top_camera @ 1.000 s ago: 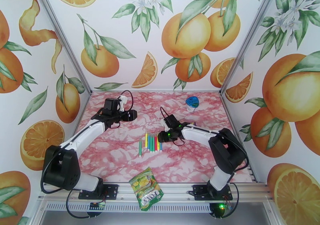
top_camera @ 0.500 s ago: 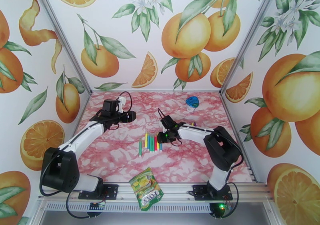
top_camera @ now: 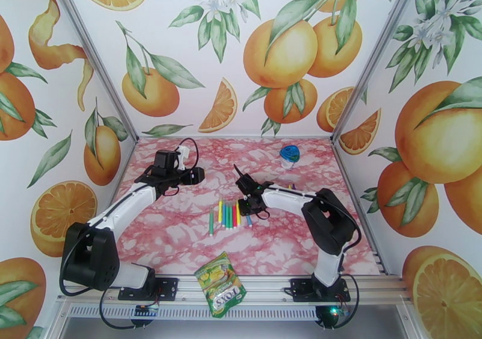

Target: Open the pen caps

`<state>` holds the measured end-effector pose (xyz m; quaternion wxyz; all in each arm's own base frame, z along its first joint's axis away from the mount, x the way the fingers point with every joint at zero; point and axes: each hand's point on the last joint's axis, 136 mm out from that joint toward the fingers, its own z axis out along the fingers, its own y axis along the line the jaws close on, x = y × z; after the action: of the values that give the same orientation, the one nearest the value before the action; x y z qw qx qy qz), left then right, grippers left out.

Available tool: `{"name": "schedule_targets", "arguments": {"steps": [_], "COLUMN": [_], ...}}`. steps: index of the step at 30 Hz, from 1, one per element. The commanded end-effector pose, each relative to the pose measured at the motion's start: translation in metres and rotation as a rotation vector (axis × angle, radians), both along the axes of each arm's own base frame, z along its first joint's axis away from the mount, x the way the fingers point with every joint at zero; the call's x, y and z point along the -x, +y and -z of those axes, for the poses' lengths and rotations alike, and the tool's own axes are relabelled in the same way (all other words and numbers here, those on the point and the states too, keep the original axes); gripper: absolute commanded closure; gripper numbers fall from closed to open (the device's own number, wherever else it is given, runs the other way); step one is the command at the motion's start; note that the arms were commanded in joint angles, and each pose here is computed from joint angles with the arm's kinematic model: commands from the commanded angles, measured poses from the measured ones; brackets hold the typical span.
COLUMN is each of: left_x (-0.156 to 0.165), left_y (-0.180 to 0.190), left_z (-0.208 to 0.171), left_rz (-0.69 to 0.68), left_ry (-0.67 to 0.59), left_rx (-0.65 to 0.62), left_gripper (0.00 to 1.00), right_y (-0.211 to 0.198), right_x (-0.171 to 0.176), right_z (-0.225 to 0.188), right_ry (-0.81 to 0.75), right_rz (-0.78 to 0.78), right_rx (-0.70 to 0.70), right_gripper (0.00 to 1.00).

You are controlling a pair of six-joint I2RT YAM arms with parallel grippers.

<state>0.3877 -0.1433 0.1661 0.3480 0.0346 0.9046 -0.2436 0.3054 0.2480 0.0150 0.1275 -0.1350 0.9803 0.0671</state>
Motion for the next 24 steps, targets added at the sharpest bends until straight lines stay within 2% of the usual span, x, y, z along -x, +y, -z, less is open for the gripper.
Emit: {"name": "schedule_targets", "arguments": {"steps": [1, 13, 15, 24], "left_x": [0.0, 0.002, 0.003, 0.007], "left_y": [0.001, 0.003, 0.003, -0.005], "left_z": [-0.013, -0.011, -0.011, -0.014], "left_rz": [0.002, -0.003, -0.002, 0.031], "left_ry": [-0.046, -0.041, -0.043, -0.036], "left_rx": [0.018, 0.019, 0.019, 0.069], "left_gripper": [0.24, 0.24, 0.24, 0.24], "right_y": [-0.016, -0.015, -0.016, -0.015], "right_x": [-0.002, 0.002, 0.001, -0.009], "right_z": [0.007, 0.017, 0.016, -0.003], "right_ry": [-0.009, 0.0, -0.003, -0.082], "right_rz": [0.002, -0.016, -0.013, -0.001], "right_rx": [0.118, 0.164, 0.166, 0.131], "right_gripper": [0.68, 0.75, 0.8, 0.83]}}
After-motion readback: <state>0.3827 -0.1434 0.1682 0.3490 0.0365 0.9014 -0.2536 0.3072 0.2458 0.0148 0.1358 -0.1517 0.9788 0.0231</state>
